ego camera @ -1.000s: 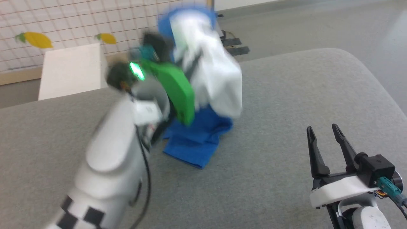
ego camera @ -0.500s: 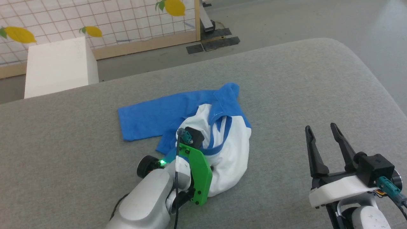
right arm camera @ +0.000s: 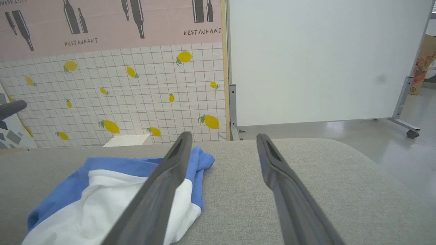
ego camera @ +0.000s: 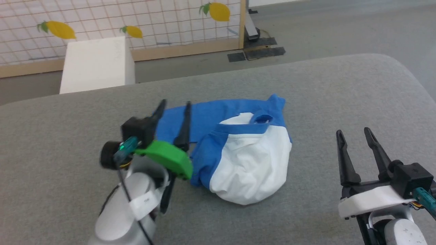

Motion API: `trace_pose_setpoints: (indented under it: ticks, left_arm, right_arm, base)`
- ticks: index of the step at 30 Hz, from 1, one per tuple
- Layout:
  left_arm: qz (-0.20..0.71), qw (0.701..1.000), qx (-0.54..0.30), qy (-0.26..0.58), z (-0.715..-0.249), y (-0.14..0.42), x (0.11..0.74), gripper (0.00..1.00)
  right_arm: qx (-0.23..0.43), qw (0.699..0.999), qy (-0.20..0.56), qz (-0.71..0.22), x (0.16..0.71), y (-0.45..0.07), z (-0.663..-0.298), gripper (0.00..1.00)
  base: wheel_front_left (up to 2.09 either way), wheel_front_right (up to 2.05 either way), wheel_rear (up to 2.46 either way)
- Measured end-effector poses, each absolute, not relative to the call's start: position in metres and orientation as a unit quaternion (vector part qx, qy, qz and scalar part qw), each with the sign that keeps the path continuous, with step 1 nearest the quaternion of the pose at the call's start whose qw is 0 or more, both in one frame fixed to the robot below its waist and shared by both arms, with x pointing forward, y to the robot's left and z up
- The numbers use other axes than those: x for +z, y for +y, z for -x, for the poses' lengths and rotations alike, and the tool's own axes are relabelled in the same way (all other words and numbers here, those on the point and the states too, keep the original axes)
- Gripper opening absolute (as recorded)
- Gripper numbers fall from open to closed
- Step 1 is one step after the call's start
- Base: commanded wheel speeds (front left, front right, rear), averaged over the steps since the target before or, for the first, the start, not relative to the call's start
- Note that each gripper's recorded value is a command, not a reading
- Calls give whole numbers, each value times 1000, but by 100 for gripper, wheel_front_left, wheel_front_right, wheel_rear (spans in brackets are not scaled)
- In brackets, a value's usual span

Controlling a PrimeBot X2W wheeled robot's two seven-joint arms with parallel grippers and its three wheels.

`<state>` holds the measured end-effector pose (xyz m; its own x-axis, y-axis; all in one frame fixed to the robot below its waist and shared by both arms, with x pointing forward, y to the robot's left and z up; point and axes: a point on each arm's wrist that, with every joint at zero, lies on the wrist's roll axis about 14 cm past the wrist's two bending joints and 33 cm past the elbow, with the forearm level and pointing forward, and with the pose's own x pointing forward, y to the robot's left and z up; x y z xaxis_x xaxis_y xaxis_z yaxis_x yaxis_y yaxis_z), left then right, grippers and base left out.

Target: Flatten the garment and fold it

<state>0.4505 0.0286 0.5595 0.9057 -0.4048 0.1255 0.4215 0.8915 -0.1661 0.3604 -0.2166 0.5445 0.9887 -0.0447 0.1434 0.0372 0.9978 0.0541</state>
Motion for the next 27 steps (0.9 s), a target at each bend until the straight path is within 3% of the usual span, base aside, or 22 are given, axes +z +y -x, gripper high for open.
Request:
trace_pose_setpoints:
  ticks: [9, 19, 23, 27]
  left_arm:
    - [93, 990, -93, -51, -428, 115, 536, 100]
    - [95, 991, -10, -93, -395, 164, 548, 100]
    - [100, 991, 6, -88, -389, 173, 542, 100]
    - [99, 991, 9, -84, -390, 176, 537, 100]
  right_arm:
    - [2, 996, -83, -19, 555, -203, -371, 100]
    - [15, 999, -43, 0, 547, -195, -395, 100]
    - [20, 1000, 7, -11, 532, -190, -416, 100]
    - [10, 993, 112, -23, 494, -194, -441, 100]
  base:
    - [0, 0, 0]
    - [0, 0, 0]
    - [0, 0, 0]
    - [0, 0, 0]
